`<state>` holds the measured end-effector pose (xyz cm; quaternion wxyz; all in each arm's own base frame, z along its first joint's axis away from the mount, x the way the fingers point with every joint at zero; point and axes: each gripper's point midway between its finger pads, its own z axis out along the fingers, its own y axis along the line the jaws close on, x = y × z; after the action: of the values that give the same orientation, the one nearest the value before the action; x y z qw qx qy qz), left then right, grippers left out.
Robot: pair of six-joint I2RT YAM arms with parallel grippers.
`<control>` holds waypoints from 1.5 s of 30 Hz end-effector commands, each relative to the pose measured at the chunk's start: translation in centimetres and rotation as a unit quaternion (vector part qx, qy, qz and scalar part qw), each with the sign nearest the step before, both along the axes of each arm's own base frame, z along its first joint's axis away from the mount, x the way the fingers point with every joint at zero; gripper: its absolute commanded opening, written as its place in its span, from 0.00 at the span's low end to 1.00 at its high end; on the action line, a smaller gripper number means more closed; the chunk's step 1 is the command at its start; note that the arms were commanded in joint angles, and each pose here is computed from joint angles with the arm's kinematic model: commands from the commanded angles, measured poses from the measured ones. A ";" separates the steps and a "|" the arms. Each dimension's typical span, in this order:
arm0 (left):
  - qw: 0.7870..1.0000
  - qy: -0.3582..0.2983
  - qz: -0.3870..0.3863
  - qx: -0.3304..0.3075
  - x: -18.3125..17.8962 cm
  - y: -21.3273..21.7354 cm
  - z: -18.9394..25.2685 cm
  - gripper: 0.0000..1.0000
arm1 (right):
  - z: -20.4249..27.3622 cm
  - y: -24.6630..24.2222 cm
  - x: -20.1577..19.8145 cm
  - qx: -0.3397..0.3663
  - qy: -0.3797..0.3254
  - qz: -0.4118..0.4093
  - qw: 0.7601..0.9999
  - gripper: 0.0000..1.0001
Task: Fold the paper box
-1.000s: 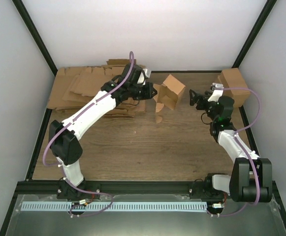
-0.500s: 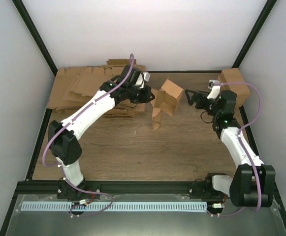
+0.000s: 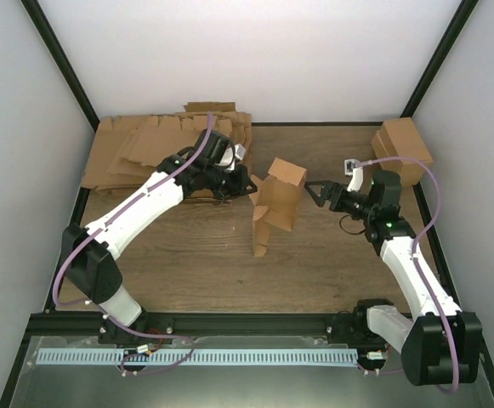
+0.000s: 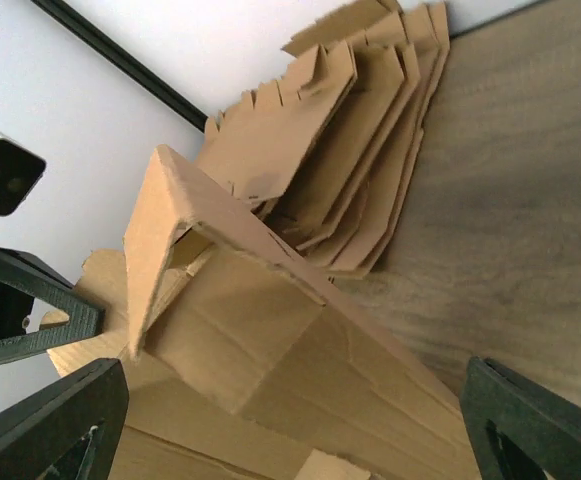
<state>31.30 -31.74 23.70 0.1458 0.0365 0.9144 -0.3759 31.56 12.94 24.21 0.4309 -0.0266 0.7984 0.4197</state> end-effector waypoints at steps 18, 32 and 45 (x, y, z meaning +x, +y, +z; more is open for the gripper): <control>1.000 0.010 0.010 -0.022 -1.2 0.5 -2.0 0.08 | -4.5 0.9 0.3 0.028 0.085 0.011 0.996 0.83; 1.000 0.001 -0.001 -0.027 -1.4 0.3 -1.4 0.12 | -3.4 2.6 2.9 0.031 0.074 0.026 0.996 0.82; 0.999 0.002 -0.020 -0.025 -1.9 -0.4 -1.8 0.11 | -6.5 3.2 3.1 0.021 0.105 0.031 0.994 0.82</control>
<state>29.86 -31.50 20.77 0.1287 0.0282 0.9136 -0.3848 34.21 15.87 17.97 0.3299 0.0090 0.8272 0.4548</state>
